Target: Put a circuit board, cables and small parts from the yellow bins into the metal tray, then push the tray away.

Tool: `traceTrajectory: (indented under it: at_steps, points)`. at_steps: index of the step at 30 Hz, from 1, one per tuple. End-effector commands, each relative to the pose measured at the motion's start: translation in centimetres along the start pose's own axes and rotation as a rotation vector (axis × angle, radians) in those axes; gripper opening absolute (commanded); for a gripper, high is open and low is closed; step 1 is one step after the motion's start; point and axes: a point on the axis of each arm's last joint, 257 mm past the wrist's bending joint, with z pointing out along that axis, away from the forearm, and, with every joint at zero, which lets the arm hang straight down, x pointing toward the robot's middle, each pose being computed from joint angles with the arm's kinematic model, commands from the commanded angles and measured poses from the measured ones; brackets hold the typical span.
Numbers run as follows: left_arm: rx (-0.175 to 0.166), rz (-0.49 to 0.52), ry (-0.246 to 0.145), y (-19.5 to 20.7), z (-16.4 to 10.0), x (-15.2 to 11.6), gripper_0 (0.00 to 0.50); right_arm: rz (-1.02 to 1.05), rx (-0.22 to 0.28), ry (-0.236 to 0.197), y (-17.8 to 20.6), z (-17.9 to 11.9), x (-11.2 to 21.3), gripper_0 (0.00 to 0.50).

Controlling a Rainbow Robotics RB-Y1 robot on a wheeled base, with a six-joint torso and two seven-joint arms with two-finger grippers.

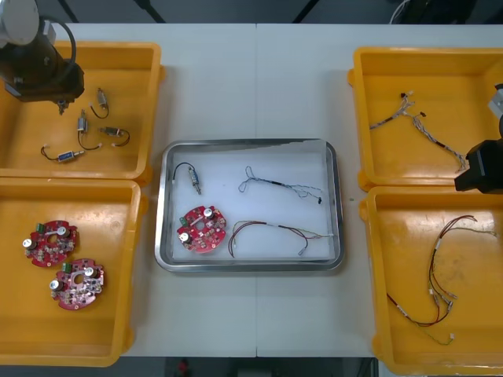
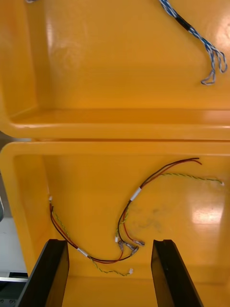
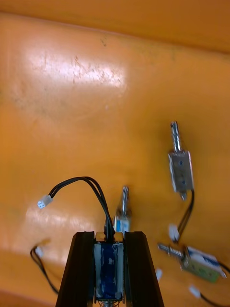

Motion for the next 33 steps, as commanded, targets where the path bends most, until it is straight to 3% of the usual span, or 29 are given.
traceTrajectory:
  at_steps: [1,5,7,13,19,25,33]
  points:
    - [0.049,0.069,-0.034,0.1,-6.5,-3.1,0.000,0.049,0.071,-0.034,-2.9,-0.7,0.1,0.500]
    - [0.075,0.042,-0.002,-0.7,-8.4,-2.5,0.000,0.072,0.080,-0.037,-3.8,-0.2,0.3,0.500]
    - [0.088,-0.025,0.011,-1.8,-9.7,-2.1,0.000,0.088,0.076,-0.035,-4.3,0.3,0.4,0.500]
    - [0.092,-0.069,0.040,-3.6,-11.6,-0.6,0.000,0.120,0.084,-0.028,-5.5,0.9,0.3,0.500]
    - [0.154,-0.231,0.071,-6.9,-13.6,2.2,0.000,0.145,0.083,-0.030,-6.6,1.5,-0.2,0.500]
    - [0.150,-0.276,0.093,-9.6,-14.8,5.5,0.000,0.157,0.066,-0.031,-6.9,2.1,-0.4,0.500]
    - [0.187,-0.376,0.116,-14.3,-14.9,8.7,0.000,0.141,0.063,-0.024,-7.0,3.2,0.4,0.500]
